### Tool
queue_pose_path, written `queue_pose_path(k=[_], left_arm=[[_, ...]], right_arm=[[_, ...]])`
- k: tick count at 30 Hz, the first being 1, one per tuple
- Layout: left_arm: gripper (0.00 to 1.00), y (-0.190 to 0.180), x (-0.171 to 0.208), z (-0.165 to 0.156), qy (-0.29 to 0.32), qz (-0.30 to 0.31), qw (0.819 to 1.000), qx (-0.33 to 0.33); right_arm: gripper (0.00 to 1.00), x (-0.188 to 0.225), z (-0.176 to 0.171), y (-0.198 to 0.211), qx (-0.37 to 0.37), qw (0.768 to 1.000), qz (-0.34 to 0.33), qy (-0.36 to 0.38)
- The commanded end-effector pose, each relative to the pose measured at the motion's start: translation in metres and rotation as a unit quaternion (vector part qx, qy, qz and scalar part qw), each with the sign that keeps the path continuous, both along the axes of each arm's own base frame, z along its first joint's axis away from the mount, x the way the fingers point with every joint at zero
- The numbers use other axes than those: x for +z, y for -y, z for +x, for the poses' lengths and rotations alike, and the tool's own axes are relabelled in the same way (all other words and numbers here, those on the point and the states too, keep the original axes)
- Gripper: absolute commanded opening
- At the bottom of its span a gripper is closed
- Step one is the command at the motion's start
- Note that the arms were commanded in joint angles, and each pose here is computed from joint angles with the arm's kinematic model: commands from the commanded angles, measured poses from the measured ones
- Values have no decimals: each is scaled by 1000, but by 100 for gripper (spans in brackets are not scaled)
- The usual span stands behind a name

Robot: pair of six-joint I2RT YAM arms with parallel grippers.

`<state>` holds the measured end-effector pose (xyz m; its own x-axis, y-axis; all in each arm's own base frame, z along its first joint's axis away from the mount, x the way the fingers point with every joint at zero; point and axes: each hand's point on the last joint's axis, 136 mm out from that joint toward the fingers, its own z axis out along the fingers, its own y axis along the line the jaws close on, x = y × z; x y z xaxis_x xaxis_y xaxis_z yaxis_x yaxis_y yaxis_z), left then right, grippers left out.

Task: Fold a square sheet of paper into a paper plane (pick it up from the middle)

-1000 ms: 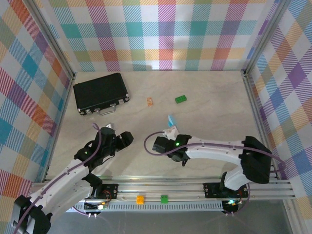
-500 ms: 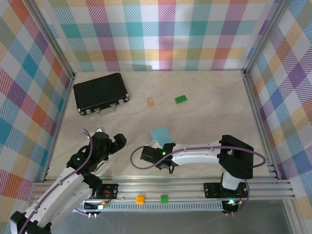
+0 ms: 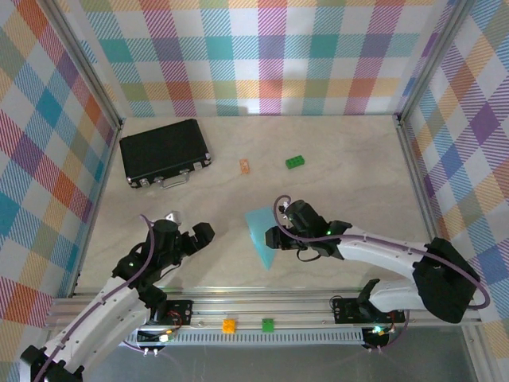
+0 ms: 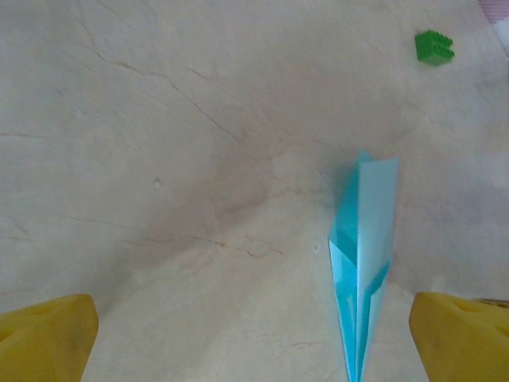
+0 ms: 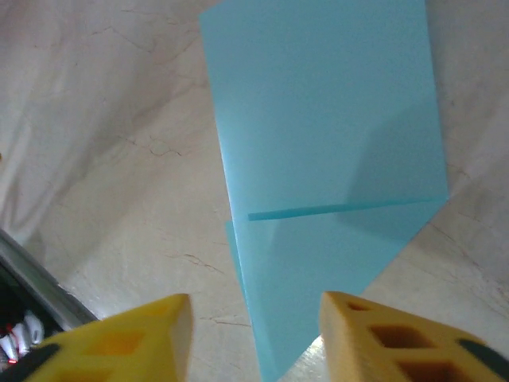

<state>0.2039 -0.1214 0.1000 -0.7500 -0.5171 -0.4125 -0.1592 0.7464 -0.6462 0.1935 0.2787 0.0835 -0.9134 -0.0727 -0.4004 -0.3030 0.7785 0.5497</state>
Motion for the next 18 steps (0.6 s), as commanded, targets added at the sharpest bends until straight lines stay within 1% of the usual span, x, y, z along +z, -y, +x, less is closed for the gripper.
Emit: queue_pose_path(k=[1,4,6,9,11,13,16,17,18], left_arm=[[96,23,16,6,26,-60,997,-38],[90,33,15,4,17,-76,995,-58],[87,34,13,3,9,-79,995,-60],[84,36,9,3,2,-85,995,-61],[79,38,8,3,2,-91,994,-63],[76,39,9,5,1,-93,994,-63],[70,43,9,7,-2,-100,993,-67],[67,45,8,7,-6,-102,992,-68],[60,46,6,9,-9,-105,992,-67]], right_arm=[[34,4,-7,-24,23,995,72,-63],[20,-12,-11,-36,34,990,85,-111],[14,-25,-11,-37,22,988,76,-131],[10,-45,-11,-34,-3,985,62,-159],[7,-56,-13,-31,-22,982,55,-181],[5,-69,-14,-22,-59,977,38,-202],[5,-77,-12,-13,-122,968,31,-217],[5,-79,-11,-10,-151,963,29,-223],[4,-79,-10,-10,-170,958,34,-229]])
